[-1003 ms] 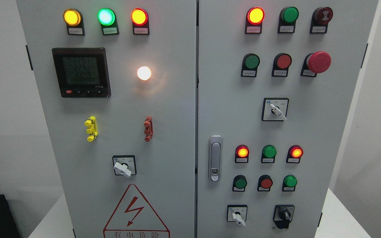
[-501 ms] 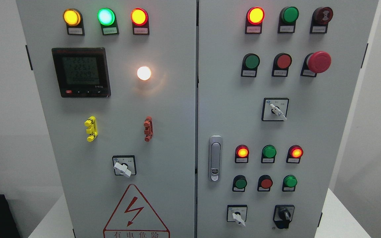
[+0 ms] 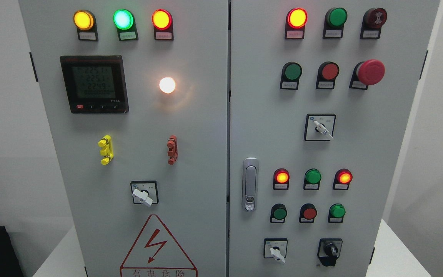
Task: Trip black knob to open circuit
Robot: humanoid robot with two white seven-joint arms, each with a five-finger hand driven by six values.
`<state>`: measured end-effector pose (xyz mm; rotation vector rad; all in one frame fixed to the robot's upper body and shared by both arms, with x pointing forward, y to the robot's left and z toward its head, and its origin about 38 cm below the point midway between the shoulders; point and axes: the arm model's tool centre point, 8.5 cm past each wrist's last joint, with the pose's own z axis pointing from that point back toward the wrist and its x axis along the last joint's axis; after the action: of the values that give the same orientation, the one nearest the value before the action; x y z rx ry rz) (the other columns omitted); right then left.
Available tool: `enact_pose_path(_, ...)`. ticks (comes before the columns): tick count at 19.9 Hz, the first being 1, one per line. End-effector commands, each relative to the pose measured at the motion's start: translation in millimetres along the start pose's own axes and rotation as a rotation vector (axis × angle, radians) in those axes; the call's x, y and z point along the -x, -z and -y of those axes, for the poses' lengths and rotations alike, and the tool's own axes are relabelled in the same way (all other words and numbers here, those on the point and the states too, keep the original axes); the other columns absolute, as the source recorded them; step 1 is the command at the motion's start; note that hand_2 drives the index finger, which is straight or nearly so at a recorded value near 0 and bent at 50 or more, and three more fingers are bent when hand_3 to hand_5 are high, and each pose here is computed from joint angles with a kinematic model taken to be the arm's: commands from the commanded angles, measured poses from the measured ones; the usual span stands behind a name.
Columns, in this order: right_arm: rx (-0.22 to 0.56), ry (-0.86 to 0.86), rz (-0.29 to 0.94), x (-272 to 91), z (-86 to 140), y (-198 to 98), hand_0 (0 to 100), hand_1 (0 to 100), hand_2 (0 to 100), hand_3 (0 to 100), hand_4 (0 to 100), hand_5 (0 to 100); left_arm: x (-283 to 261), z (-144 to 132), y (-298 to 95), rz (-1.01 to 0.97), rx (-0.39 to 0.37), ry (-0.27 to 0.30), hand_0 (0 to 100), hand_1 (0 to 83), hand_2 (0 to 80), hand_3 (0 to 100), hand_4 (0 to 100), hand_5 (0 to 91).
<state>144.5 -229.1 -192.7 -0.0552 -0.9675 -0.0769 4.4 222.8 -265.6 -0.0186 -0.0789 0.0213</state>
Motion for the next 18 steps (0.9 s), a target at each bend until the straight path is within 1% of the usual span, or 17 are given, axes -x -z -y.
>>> enact_pose_path(1,0.031,0.017,0.081,-19.3,2.4,5.4,0,2,0,84,66,46,-1.8,1.0,0.1,0.005,0.001,-0.004,12,38.9,0.0,0,0,0.0)
enact_pose_path(2,0.037,0.024,0.107,-27.3,1.7,7.7,0,2,0,86,68,50,-1.8,1.0,0.1,0.005,0.001,-0.004,12,38.9,0.0,0,0,0.0)
enact_pose_path(3,0.047,0.031,0.123,-32.7,2.3,9.2,0,2,0,87,69,51,-1.8,1.0,0.1,0.005,0.001,-0.004,12,38.9,0.0,0,0,0.0)
enact_pose_path(6,0.093,0.042,0.157,-44.2,5.6,12.2,0,2,0,92,74,60,-1.8,1.0,0.1,0.005,0.001,-0.004,12,38.9,0.0,0,0,0.0)
enact_pose_path(8,0.113,0.05,0.191,-55.6,5.8,14.5,0,2,0,98,79,69,-1.8,1.0,0.1,0.005,0.001,-0.004,12,38.9,0.0,0,0,0.0)
enact_pose_path(9,0.123,0.052,0.208,-61.0,5.7,15.4,0,2,0,99,79,70,-1.8,0.0,0.1,0.005,0.0,-0.003,12,38.9,0.0,0,0,0.0)
enact_pose_path(10,0.135,0.056,0.225,-67.0,5.8,16.2,0,3,0,100,82,75,-1.8,1.0,0.1,0.005,0.001,-0.004,12,38.9,0.0,0,0,0.0)
enact_pose_path(13,0.147,0.072,0.291,-89.3,3.8,18.5,0,3,0,100,86,82,-1.8,1.0,0.1,0.005,0.001,-0.004,12,38.9,0.0,0,0,0.0)
enact_pose_path(18,0.158,0.094,0.388,-123.5,3.6,16.1,0,4,0,100,91,89,-1.8,0.0,0.1,0.005,0.0,-0.003,12,38.9,0.0,0,0,0.0)
